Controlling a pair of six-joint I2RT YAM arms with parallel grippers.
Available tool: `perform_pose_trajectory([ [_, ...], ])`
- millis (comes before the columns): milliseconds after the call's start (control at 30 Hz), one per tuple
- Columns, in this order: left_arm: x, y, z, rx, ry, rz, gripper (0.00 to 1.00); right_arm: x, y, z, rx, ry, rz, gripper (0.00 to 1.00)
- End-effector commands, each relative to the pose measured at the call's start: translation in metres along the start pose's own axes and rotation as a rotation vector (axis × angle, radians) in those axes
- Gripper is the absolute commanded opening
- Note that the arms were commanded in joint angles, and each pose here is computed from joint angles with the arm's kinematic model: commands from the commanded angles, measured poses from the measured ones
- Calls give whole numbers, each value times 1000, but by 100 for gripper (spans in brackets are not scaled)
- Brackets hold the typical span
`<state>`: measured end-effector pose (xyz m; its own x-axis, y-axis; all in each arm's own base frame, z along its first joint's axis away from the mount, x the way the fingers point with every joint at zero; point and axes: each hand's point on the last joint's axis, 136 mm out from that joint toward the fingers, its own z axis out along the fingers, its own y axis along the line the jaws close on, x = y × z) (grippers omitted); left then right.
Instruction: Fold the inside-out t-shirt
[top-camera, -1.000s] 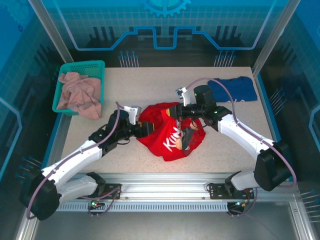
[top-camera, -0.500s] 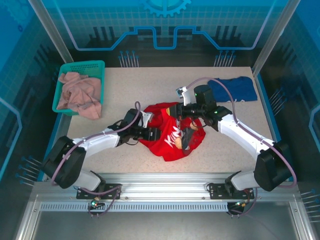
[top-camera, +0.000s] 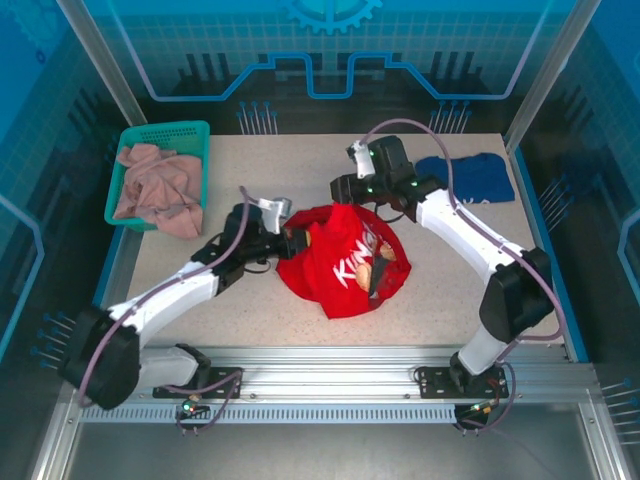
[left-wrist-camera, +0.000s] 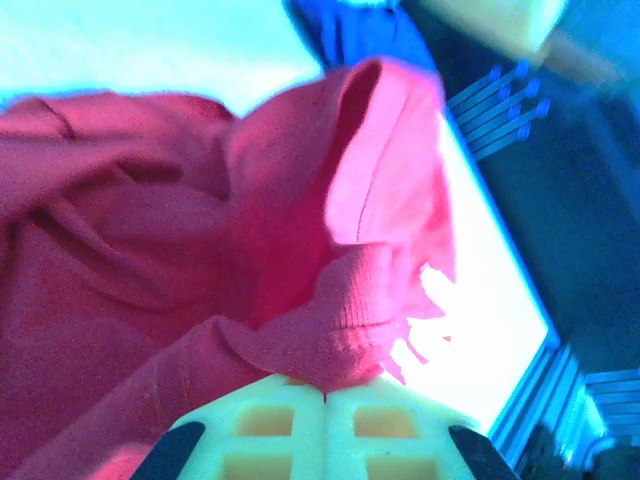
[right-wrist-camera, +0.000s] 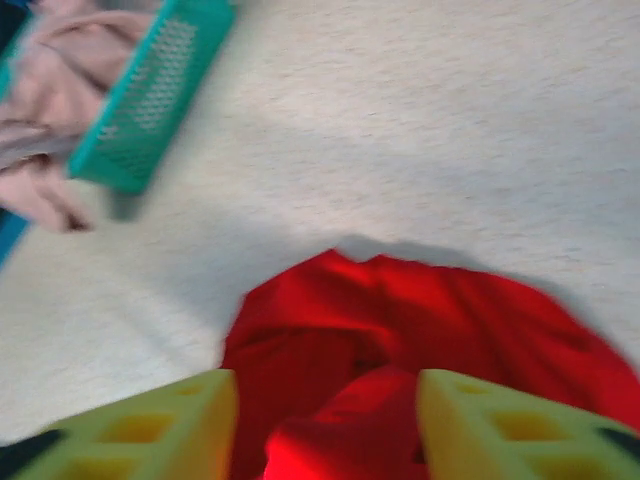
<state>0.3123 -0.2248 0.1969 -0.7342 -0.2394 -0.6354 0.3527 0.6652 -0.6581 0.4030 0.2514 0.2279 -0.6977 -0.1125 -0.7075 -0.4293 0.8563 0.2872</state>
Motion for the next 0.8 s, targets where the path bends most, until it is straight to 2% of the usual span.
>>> perform_pose_trajectory([
  [0, -10, 11, -14, -74, -73, -108, 0, 48, -27, -34, 154, 103, -124, 74],
  [67, -12, 13, -17, -92, -83, -122, 0, 84, -7, -48, 71, 123, -175, 79],
  [133, -15, 15, -20, -106, -90, -137, 0, 127, 12, -53, 14, 171, -196, 81],
  [267, -21, 14, -25, -119, -100, -142, 0, 200, 28, -49, -24, 237, -201, 83],
  [433, -26, 12, -29, -124, -112, -142, 0, 238, 34, -35, -89, 200, -178, 84],
  [500, -28, 9, -31, -120, -118, -140, 0, 247, 21, -24, -34, 196, -184, 82],
  [533, -30, 7, -33, -115, -125, -139, 0, 246, 14, -18, 2, 190, -191, 75],
  [567, -32, 4, -35, -110, -134, -135, 0, 239, 10, -14, 20, 182, -201, 60],
  [667, -43, -7, -44, -87, -164, -121, 0, 199, 9, -20, 43, 135, -246, 4],
  [700, -48, -15, -48, -68, -176, -109, 0, 180, 3, -30, 87, 112, -258, 0],
  [767, -60, -44, -60, 8, -207, -49, 0, 138, -16, -65, 203, 63, -276, 0],
])
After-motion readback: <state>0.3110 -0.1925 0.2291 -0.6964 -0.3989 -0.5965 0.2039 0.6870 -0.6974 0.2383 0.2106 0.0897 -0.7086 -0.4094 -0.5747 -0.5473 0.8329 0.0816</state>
